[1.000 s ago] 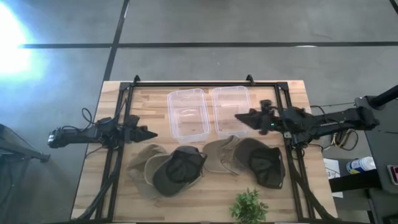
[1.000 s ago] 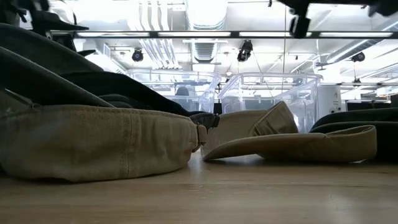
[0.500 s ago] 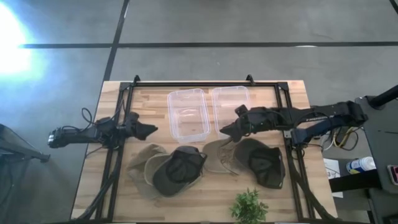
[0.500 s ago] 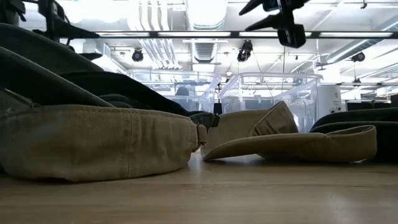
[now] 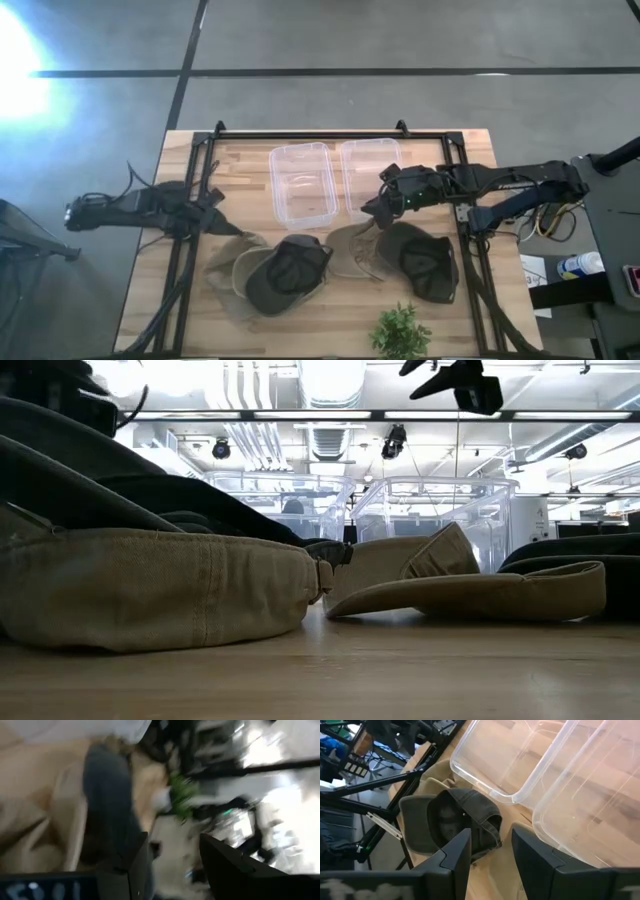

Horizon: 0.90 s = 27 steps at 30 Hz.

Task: Pick & Place hat
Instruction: Put the left black cap into the right transparent bin

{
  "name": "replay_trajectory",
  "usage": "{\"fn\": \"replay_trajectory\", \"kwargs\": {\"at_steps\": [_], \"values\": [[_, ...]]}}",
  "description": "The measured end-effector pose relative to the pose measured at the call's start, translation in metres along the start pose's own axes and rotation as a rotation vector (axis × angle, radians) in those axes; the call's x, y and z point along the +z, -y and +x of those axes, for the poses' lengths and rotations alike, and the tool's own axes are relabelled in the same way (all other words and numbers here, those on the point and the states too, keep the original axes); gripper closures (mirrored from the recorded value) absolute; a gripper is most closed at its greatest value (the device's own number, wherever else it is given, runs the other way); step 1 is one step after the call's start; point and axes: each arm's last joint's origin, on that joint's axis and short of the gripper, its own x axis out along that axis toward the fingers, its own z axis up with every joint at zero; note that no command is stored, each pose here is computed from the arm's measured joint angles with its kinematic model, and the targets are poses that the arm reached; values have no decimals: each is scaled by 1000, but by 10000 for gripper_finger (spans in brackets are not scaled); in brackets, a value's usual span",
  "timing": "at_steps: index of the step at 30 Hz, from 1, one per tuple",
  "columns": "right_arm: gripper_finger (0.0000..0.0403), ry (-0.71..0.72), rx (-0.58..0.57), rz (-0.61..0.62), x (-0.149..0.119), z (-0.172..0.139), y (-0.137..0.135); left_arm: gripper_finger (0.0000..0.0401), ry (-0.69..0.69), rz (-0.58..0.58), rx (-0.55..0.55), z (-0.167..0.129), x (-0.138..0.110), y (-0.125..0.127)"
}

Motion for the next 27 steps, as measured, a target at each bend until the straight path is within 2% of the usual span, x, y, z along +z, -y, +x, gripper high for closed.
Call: {"fn": "replay_trajectory", "kwargs": {"at_steps": [2, 4, 9, 15, 18, 20, 27], "values": [[264, -6, -3, -1, -1, -1, 1, 230, -65, 35, 53, 2, 1, 9], [264, -15, -13, -2, -2, 0, 3, 230, -111, 82, 55, 6, 3, 22], [264, -65, -30, -31, -7, 3, 8, 230, -232, 121, 122, 24, 3, 40], [264, -114, -53, -133, -12, 5, 14, 230, -378, 108, 230, 50, -9, 49], [264, -148, -92, -167, -15, 4, 19, 230, -399, 89, 301, 62, -15, 50], [264, -161, -106, -188, -16, 2, 21, 230, -415, 89, 305, 70, -17, 55], [264, -155, -100, -270, -17, -7, 24, 230, -440, 19, 445, 96, -25, 49]]}}
